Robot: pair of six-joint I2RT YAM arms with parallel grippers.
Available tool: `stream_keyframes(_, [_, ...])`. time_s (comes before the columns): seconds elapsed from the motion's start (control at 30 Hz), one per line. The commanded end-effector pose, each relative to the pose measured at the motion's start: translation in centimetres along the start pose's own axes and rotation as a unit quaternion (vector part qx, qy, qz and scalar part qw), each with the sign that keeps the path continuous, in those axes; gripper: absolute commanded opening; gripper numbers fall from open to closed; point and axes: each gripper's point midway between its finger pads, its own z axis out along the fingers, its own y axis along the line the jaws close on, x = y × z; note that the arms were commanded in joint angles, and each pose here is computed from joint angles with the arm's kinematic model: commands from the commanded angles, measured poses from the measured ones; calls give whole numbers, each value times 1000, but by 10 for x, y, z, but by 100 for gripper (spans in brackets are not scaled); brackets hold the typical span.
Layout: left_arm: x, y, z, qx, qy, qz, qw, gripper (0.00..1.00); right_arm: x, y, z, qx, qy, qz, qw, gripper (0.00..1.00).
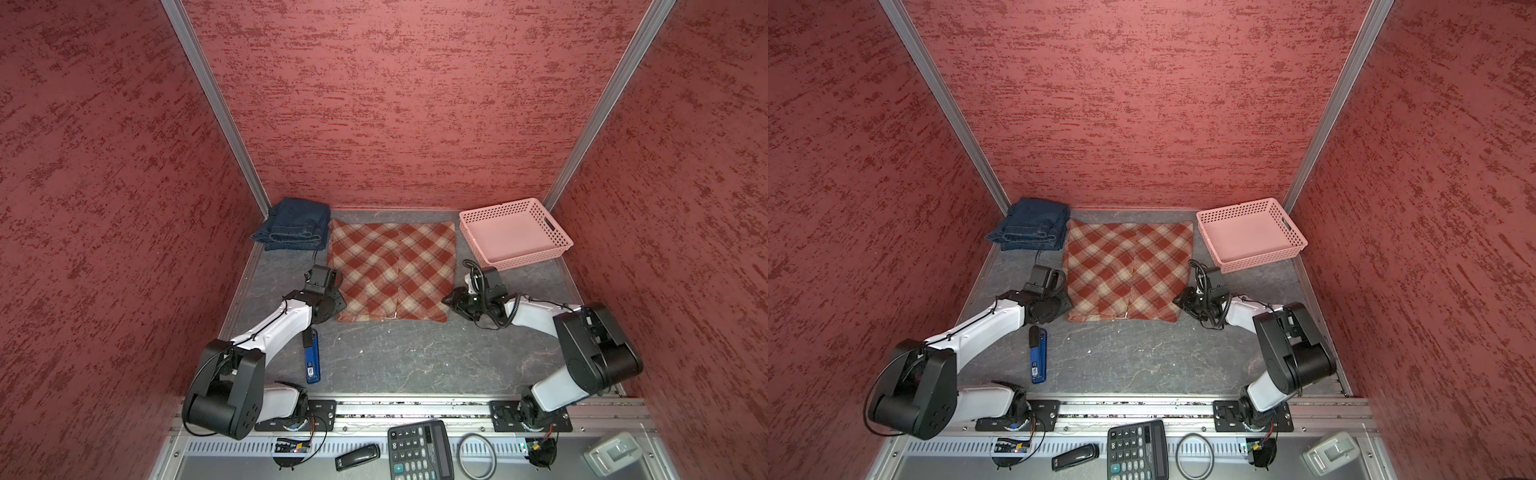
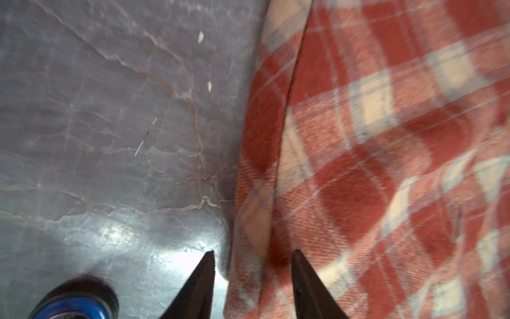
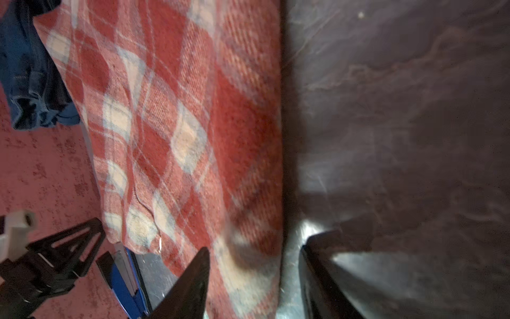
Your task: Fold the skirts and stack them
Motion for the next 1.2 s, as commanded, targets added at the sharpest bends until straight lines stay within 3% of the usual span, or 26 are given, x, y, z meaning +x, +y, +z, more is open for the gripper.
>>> stream_keyframes(0.0, [5, -4, 11, 8, 9, 7, 1000, 40, -9, 15, 5, -37, -17, 2, 999, 33])
stream_keyframes(0.13, [7, -11, 23, 21, 18, 7, 1000, 19, -21, 29, 1, -43, -34, -14, 998, 3])
stream_keyframes(0.27, [8, -18, 28, 28, 21, 10, 999, 0, -34, 34, -13, -11, -56, -42, 997, 0])
stream_keyframes(0.57, [19, -38, 24, 61, 26, 11, 998, 0, -70, 53, -64, 88, -117, -131, 980, 0])
stream_keyframes(0.73, [26, -55, 19, 96, 32, 4, 995, 0, -83, 85, -78, 89, -124, -176, 973, 0])
stream_keyframes(1.0, [32, -61, 15, 124, 39, -18, 991, 0, -59, 152, -42, 62, -71, -259, 961, 0])
stream_keyframes(1.17, [31, -56, 13, 128, 34, -28, 991, 0, -38, 170, -20, 54, -39, -277, 958, 0])
